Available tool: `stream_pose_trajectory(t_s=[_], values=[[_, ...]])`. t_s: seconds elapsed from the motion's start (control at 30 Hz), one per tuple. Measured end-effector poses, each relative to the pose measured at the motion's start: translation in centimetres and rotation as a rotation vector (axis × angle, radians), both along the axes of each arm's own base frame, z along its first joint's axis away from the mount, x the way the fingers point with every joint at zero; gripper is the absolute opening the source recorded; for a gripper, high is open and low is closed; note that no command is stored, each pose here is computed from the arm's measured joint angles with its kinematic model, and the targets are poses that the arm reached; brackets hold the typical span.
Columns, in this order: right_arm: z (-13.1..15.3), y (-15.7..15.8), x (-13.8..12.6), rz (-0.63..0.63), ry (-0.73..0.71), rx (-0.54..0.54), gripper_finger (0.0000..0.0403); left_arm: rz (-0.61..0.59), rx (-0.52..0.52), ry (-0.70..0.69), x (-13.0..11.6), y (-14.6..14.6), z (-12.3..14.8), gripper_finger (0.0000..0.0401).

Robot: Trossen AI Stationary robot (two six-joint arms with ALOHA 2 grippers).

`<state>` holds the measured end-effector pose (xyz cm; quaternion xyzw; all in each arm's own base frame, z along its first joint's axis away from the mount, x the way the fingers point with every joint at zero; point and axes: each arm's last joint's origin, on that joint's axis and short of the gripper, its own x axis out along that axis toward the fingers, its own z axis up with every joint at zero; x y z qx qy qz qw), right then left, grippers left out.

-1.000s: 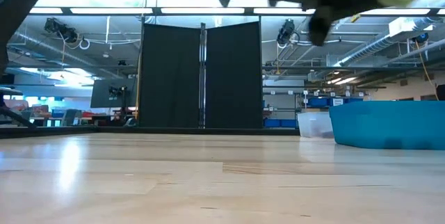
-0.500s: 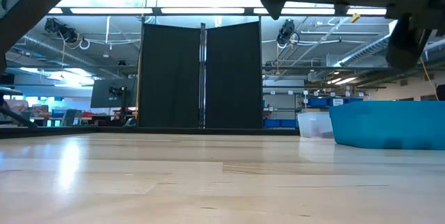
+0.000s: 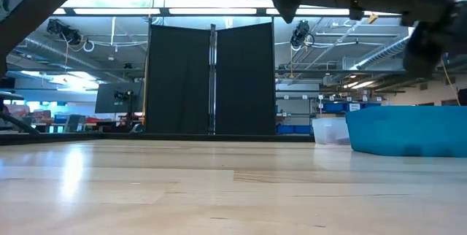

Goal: Sort blocks
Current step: Return to Home Position

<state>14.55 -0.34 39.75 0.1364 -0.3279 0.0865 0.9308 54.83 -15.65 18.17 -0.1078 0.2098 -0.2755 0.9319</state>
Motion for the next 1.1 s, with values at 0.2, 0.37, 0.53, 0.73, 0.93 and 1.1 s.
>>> stream_pose_trajectory(t_s=[0.2,0.37,0.53,0.73,0.93,1.1], values=[[-1.4,0.4,1.1,0.077,0.173,-0.046,0.0249,0.13,0.175,-0.065,-1.2,1.7,4.3,0.0219],[-3.1,0.6,2.8,0.051,0.319,-0.091,0.0249,0.203,0.259,-0.147,-3.9,3.5,7.9,0.012],[-3.8,0.7,4.0,0.012,0.361,-0.162,0.0249,0.306,0.247,-0.272,-9.2,7.0,10.1,0.0024],[-6.3,0.8,5.5,-0.163,0.559,-0.261,0.024,0.503,0.297,-0.368,-19.4,10.5,10.1,0.0017],[-9.5,2.4,5.5,-0.307,0.504,-0.416,0.0184,0.71,0.367,-0.391,-29.2,12.5,9.2,0.001],[-14.2,2.6,3.4,-0.322,0.476,-0.424,0.0087,0.741,0.364,-0.46,-35.9,13.7,7.2,0.0004]])
